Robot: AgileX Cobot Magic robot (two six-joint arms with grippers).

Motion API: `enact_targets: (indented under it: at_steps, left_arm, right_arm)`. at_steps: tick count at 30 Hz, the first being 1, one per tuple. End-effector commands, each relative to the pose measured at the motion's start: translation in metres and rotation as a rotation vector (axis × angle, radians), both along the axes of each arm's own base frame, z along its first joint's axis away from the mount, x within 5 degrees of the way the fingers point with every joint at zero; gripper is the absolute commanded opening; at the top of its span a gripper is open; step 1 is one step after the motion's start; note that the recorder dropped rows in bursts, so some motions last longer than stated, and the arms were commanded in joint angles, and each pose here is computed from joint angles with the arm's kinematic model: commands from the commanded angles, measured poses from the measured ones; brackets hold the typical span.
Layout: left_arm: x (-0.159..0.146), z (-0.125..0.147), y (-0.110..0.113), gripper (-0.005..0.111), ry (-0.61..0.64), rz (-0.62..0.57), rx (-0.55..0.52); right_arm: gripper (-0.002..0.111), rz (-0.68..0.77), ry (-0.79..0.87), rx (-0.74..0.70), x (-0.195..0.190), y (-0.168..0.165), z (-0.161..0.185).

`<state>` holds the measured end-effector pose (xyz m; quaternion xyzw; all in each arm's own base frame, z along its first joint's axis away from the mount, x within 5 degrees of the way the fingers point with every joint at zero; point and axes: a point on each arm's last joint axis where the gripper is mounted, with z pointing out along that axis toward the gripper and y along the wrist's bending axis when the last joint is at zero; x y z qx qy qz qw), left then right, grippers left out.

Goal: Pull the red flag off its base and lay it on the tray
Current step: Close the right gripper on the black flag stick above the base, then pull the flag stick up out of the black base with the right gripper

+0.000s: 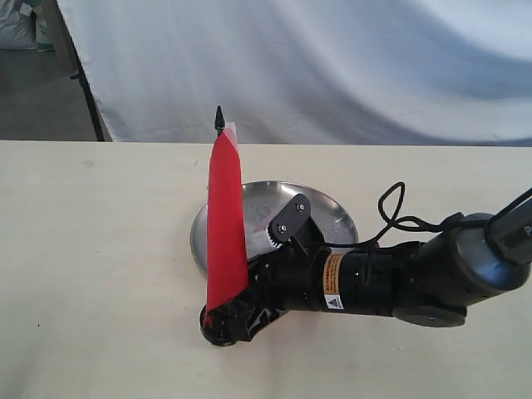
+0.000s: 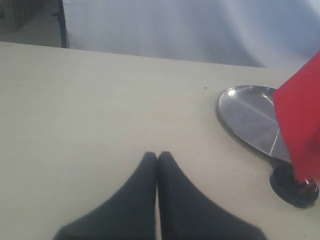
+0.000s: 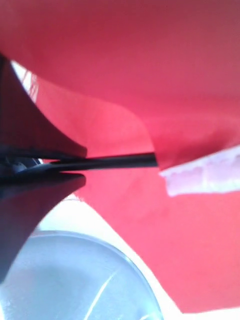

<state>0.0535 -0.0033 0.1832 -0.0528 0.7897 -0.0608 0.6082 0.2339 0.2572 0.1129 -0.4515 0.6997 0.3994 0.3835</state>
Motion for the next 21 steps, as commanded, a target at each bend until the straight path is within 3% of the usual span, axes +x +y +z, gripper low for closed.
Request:
enact_targets:
  at_steps: [1,10,21]
  left_arm:
    - [0.0,-0.001,0.0,0.0,-0.001,0.003,-0.012]
    - [0.0,-0.001,0.0,0.0,-0.001,0.003,-0.012]
    - [0.0,-0.001,0.0,0.0,-0.001,0.003,-0.012]
  right_arm:
    - [0.0,0.123,-0.01,0.06,-0.014,0.006,0.006]
    - [0.0,0.184,-0.097,0.057,-0.025,0.016,0.007]
    - [0.0,0.109,-0.102,0.073,-0.022,0.021,0.009]
